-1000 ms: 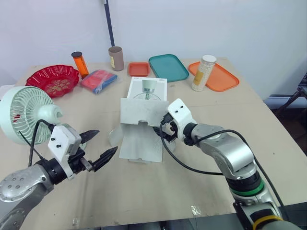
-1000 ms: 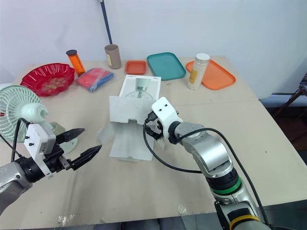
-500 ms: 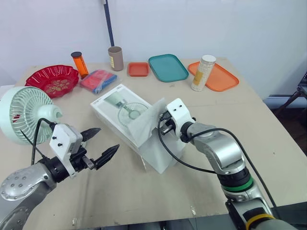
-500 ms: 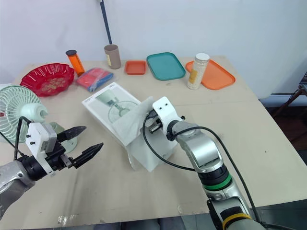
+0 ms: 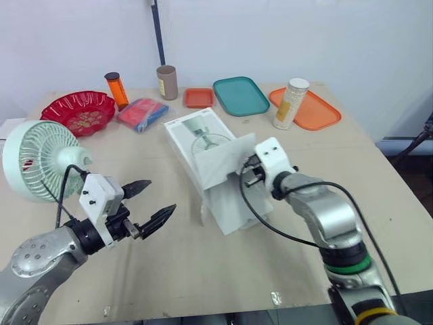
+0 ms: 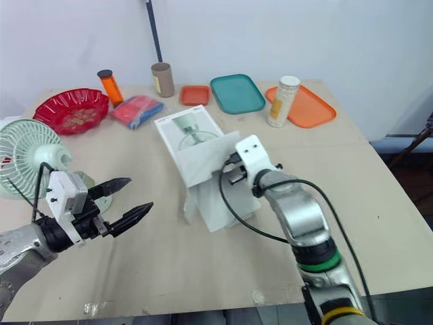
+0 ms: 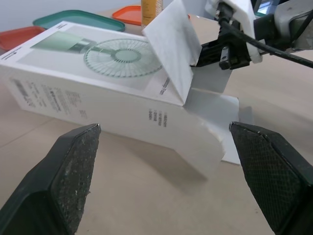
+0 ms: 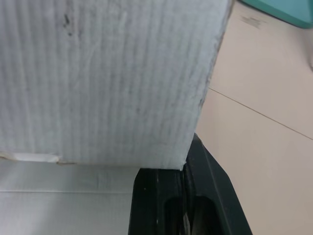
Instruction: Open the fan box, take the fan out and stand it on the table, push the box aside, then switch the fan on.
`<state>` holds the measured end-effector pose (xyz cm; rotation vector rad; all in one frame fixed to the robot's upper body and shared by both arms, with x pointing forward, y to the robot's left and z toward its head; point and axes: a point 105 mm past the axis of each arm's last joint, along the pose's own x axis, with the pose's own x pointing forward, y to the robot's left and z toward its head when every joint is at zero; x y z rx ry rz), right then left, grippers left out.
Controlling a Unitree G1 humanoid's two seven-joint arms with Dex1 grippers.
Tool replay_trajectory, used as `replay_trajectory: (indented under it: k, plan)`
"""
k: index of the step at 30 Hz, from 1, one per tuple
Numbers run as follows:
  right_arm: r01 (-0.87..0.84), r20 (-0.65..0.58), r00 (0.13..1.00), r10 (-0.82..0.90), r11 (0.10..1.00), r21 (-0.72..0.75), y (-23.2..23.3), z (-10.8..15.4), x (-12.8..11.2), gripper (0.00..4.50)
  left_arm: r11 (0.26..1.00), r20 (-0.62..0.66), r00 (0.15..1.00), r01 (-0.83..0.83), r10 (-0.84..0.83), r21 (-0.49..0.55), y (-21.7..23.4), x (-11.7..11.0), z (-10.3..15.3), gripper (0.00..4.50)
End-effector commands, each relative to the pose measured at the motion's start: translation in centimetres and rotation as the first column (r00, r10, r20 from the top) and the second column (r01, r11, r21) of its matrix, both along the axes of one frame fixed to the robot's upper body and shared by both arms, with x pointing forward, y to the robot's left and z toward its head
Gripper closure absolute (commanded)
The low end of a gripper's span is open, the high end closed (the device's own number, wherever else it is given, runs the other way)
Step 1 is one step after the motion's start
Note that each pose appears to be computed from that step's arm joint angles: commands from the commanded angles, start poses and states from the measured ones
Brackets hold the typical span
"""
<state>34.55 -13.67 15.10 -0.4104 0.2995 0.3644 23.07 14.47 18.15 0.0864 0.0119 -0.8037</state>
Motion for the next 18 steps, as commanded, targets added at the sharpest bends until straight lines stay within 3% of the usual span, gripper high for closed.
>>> replay_trajectory:
  k: [1,9,18]
  plan:
    - [-0.047,0.073,0.996,0.045,0.999,0.024,-0.9,2.1,-1.5,4.47,1.000,0.034,0.999,0.026,-0.026,-0.003,-0.3,0.4,0.5,0.00]
    - [0.001,0.049,0.999,-0.002,1.000,0.024,-5.8,1.9,-4.6,4.47,0.992,0.042,0.991,0.125,-0.124,-0.030,-2.8,1.6,0.2,0.00]
    - [0.155,0.018,0.988,-0.156,0.987,0.044,-11.5,1.0,-6.2,4.47,0.962,0.064,0.960,0.273,-0.273,0.004,-6.7,2.4,-0.4,0.00]
